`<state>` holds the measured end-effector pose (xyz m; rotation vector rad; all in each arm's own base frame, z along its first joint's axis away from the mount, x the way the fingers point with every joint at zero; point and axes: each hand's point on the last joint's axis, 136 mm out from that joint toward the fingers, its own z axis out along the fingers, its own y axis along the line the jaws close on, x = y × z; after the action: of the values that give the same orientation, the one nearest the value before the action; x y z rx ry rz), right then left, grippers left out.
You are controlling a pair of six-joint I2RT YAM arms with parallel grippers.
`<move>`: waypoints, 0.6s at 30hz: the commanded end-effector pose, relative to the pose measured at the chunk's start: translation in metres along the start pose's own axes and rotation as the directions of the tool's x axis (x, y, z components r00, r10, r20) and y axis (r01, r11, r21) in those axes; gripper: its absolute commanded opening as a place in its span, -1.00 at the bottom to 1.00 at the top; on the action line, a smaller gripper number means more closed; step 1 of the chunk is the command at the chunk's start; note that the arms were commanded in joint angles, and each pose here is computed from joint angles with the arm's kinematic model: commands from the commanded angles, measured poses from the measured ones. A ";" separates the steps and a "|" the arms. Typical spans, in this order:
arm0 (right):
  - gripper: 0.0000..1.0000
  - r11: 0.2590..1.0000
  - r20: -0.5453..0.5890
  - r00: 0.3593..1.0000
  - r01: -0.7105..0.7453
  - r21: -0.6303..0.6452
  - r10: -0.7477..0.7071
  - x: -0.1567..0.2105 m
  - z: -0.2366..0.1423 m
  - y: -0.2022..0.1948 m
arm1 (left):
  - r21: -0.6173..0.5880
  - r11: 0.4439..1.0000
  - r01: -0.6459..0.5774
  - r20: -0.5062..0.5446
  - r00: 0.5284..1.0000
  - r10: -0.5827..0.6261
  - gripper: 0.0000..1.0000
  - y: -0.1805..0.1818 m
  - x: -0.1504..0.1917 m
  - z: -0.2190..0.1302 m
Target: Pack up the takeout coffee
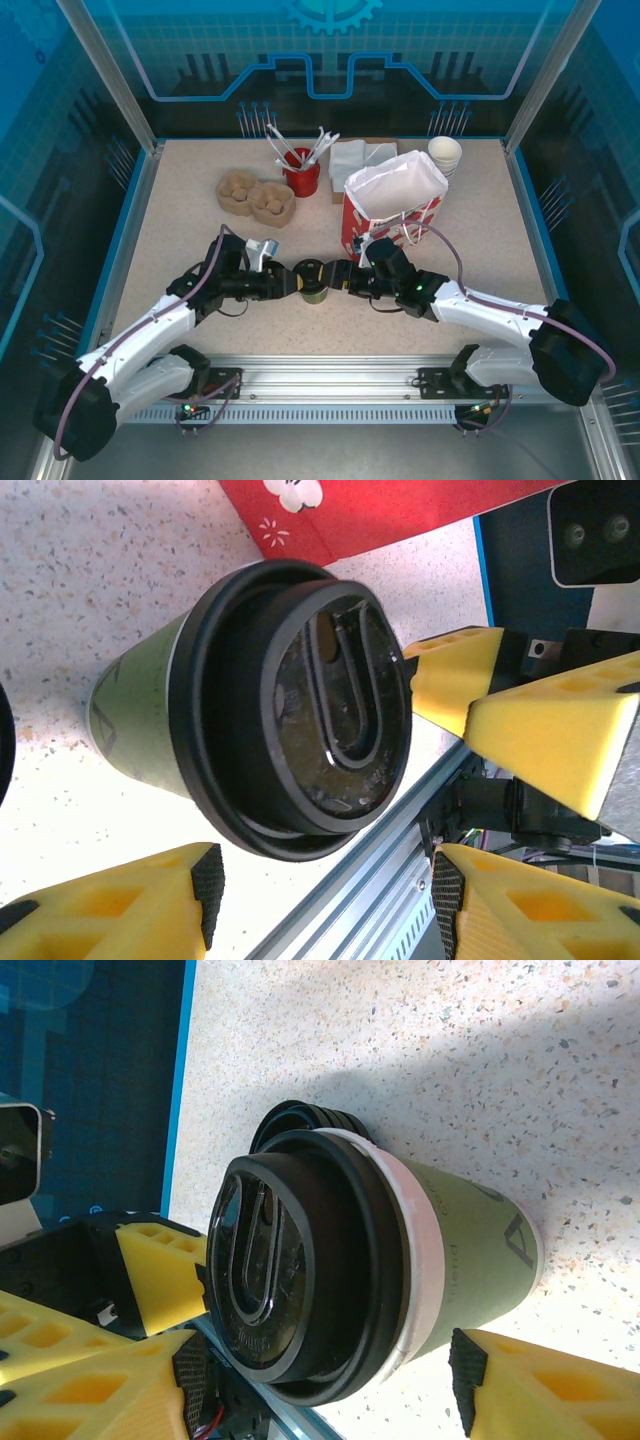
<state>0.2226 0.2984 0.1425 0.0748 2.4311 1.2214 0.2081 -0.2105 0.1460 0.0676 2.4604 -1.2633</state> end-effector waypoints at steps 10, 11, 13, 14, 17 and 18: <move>0.34 0.999 -0.001 0.999 0.036 -0.013 -0.036 -0.008 -0.001 0.010 | -0.030 0.999 -0.036 0.003 0.999 0.036 0.17 -0.004 -0.016 0.001; 0.34 0.999 -0.001 0.999 0.034 -0.013 -0.034 -0.008 -0.001 0.010 | -0.027 0.999 -0.036 0.005 0.999 0.036 0.17 -0.005 -0.017 0.001; 0.34 0.999 -0.003 0.999 0.037 -0.017 -0.037 -0.009 -0.001 0.012 | -0.022 0.999 -0.040 0.007 0.999 0.040 0.17 -0.007 -0.018 0.001; 0.34 0.999 -0.005 0.999 0.039 -0.017 -0.039 -0.009 -0.001 0.012 | -0.018 0.999 -0.041 0.009 0.999 0.042 0.17 -0.008 -0.019 0.000; 0.34 0.999 -0.012 0.999 0.040 -0.015 -0.040 -0.008 0.001 0.011 | -0.008 0.999 -0.039 0.011 0.999 0.039 0.16 -0.009 -0.020 0.001; 0.34 0.999 -0.015 0.999 0.039 -0.013 -0.039 -0.008 0.002 0.011 | -0.006 0.999 -0.037 0.010 0.999 0.037 0.16 -0.009 -0.020 0.002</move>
<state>0.2248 0.3009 0.1456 0.0412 2.4334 1.2182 0.2195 -0.2125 0.1472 0.0728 2.4808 -1.2220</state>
